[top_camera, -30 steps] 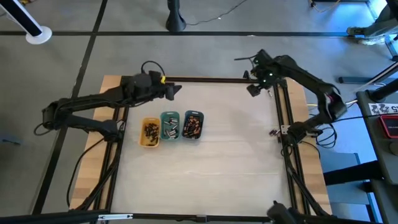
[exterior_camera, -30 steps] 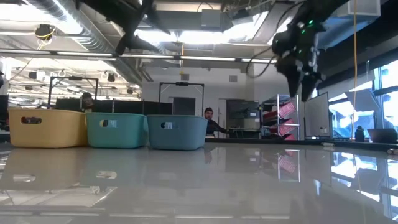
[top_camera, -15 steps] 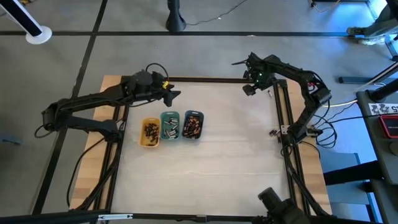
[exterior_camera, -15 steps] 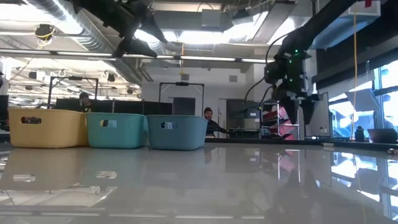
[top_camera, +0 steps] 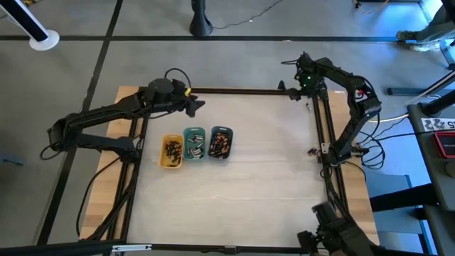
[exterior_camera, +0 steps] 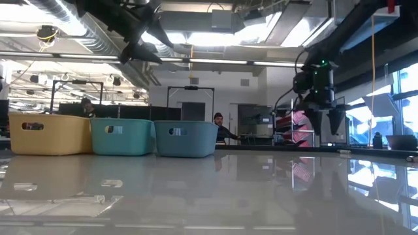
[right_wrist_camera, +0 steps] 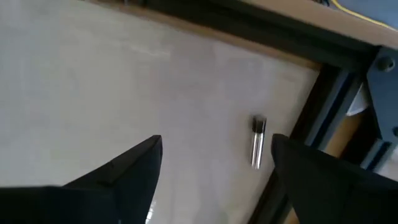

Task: Sort batteries
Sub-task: Put the small black battery into the yellow bin

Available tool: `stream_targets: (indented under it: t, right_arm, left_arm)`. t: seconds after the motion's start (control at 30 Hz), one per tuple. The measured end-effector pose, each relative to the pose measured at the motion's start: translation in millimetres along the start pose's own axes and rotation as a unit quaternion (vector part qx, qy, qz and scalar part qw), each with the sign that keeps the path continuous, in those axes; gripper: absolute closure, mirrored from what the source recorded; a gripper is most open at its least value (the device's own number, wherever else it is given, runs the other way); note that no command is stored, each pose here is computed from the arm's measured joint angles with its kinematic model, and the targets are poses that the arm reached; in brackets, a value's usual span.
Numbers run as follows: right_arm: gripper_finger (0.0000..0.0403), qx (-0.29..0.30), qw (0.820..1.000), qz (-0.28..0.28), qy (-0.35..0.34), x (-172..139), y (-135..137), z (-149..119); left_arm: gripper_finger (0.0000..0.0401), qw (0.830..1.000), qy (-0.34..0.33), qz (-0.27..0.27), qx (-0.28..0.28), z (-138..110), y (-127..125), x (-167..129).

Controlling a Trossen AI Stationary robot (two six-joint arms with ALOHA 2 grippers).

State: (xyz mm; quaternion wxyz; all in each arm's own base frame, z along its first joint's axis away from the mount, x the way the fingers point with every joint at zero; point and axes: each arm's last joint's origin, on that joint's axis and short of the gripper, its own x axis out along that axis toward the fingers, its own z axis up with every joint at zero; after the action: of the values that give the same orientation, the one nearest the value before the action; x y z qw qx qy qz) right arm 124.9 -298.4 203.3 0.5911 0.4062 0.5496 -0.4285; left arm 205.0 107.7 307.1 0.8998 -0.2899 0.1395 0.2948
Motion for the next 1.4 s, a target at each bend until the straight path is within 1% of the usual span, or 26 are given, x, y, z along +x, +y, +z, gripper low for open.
stream_targets:
  t: [0.17,0.23,0.3,0.37,0.43,0.5,0.53,0.63,0.73,0.87,1.0,1.13,1.2,1.4]
  right_arm:
    - [0.0121,0.002,1.0,0.007,0.014,13.5,2.0,4.6]
    - [0.0127,0.002,0.998,0.042,0.037,14.9,4.9,1.3]
    - [0.013,-0.005,0.994,0.079,0.074,12.9,12.9,-6.5]
    - [0.0131,-0.043,0.987,0.085,0.131,9.2,23.1,-19.6]
    - [0.0132,-0.096,0.976,0.059,0.186,2.9,34.8,-34.9]
    - [0.0132,-0.143,0.963,0.031,0.226,-1.7,45.3,-50.3]
    - [0.0132,-0.16,0.958,0.018,0.236,-3.9,50.7,-58.0]
    - [0.0132,-0.192,0.952,0.0,0.237,-7.9,65.3,-80.0]
    - [0.0132,-0.204,0.95,-0.01,0.236,-4.3,74.9,-101.7]
    - [0.0132,-0.211,0.941,-0.01,0.263,12.5,76.1,-127.5]
    - [0.0132,-0.215,0.925,-0.016,0.312,31.7,73.5,-150.6]
    - [0.0132,-0.206,0.926,-0.047,0.312,44.7,74.2,-163.1]
    - [0.0132,-0.214,0.926,-0.054,0.306,47.6,77.2,-166.6]
    - [0.0132,-0.231,0.931,-0.04,0.281,54.6,87.6,-171.7]
  left_arm:
    - [0.0129,0.999,-0.003,0.0,-0.038,0.7,0.2,0.0]
    - [0.0129,0.999,-0.003,0.0,-0.051,0.7,0.2,0.0]
    - [0.0129,0.998,-0.003,-0.001,-0.062,0.6,0.2,0.0]
    - [0.0129,0.998,-0.003,0.0,-0.069,0.7,0.2,0.0]
    - [0.0129,0.997,-0.003,-0.001,-0.076,0.6,0.0,0.0]
    - [0.0129,0.997,-0.002,-0.002,-0.076,0.3,-0.4,0.0]
    - [0.0129,0.997,-0.002,-0.002,-0.076,0.2,-0.4,0.0]
    - [0.0129,0.998,-0.002,-0.002,-0.066,0.3,-0.4,0.0]
    - [0.0129,0.999,-0.003,0.0,-0.054,0.6,0.3,0.1]
    - [0.0129,0.999,-0.011,0.012,-0.038,2.7,3.8,0.1]
    - [0.0129,0.999,-0.025,0.02,-0.032,7.0,8.2,0.1]
    - [0.0129,0.998,-0.045,0.022,-0.024,12.7,11.8,-0.1]
    - [0.0129,0.998,-0.053,0.023,-0.025,15.0,13.6,-0.3]
    - [0.0129,0.998,-0.057,0.025,-0.033,17.5,17.5,-0.5]
